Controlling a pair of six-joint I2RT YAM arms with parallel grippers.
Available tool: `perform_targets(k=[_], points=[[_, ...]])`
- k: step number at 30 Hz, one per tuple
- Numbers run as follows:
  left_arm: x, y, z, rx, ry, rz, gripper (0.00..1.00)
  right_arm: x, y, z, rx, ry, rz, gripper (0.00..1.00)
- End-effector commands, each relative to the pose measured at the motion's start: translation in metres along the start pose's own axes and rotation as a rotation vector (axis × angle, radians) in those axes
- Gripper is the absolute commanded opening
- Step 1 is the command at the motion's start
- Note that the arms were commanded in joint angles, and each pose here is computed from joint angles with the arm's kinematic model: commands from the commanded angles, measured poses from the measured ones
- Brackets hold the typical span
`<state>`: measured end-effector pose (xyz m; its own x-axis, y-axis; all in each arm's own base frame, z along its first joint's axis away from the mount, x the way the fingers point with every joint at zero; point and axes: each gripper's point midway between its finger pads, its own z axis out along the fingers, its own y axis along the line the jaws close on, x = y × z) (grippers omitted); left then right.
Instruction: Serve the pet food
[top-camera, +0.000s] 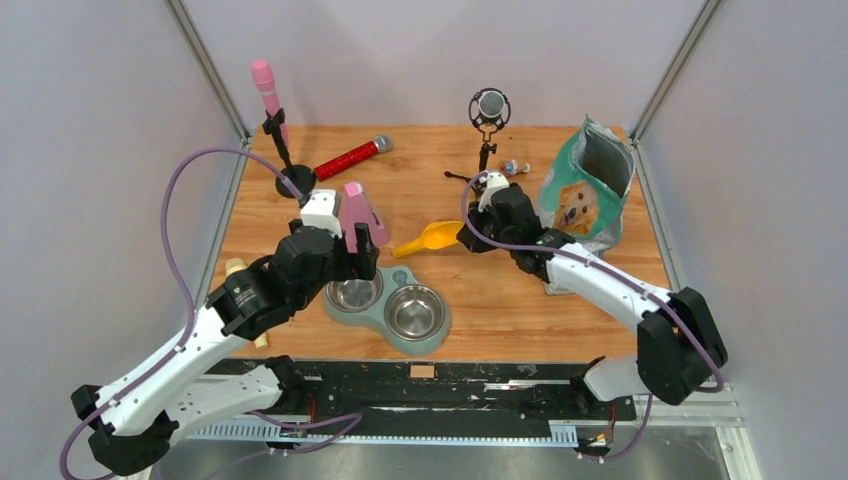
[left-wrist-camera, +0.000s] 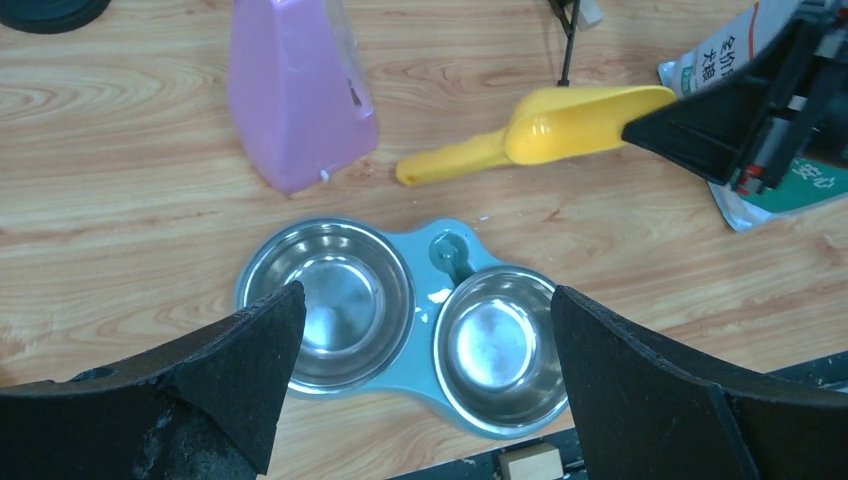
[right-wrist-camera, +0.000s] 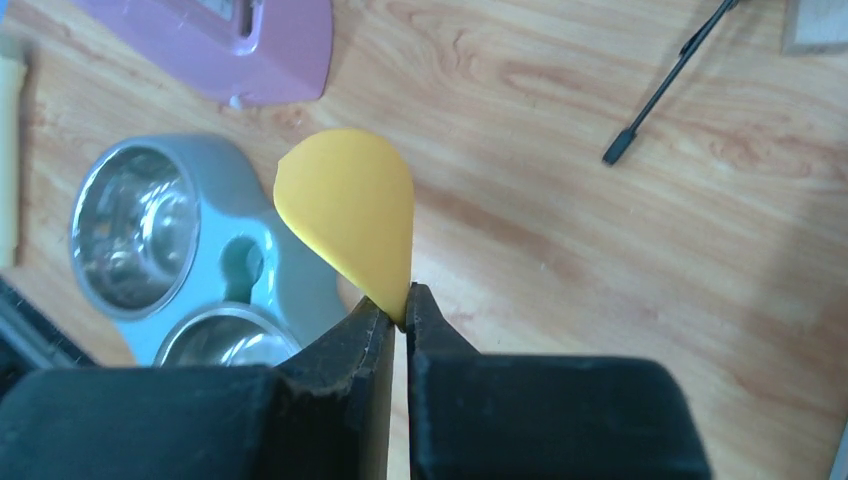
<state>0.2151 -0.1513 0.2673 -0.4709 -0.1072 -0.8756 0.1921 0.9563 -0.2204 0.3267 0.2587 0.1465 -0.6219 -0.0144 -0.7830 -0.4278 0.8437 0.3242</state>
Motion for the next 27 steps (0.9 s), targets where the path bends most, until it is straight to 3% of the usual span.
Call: perform_targets(k=[1, 6, 10, 16, 27], points=[[-0.013, -0.018, 0.011, 0.092, 0.016, -0.074, 1.00, 0.017, 0.010, -0.037, -0.044, 0.090, 0.073, 0.00], [-0.009, -0.018, 0.035, 0.122, 0.082, -0.090, 1.00, 0.019, 0.020, -0.068, -0.098, 0.098, 0.090, 0.00], [-0.014, -0.029, 0.044, 0.209, 0.063, -0.102, 1.00, 0.015, 0.028, -0.091, -0.126, 0.094, 0.095, 0.00], [-0.015, -0.041, 0.047, 0.313, 0.044, -0.093, 1.00, -0.018, 0.018, -0.122, -0.031, -0.037, 0.132, 0.00], [-0.025, -0.062, 0.019, 0.579, -0.033, -0.126, 1.00, -0.084, 0.049, -0.174, -0.292, -0.129, 0.305, 0.00]])
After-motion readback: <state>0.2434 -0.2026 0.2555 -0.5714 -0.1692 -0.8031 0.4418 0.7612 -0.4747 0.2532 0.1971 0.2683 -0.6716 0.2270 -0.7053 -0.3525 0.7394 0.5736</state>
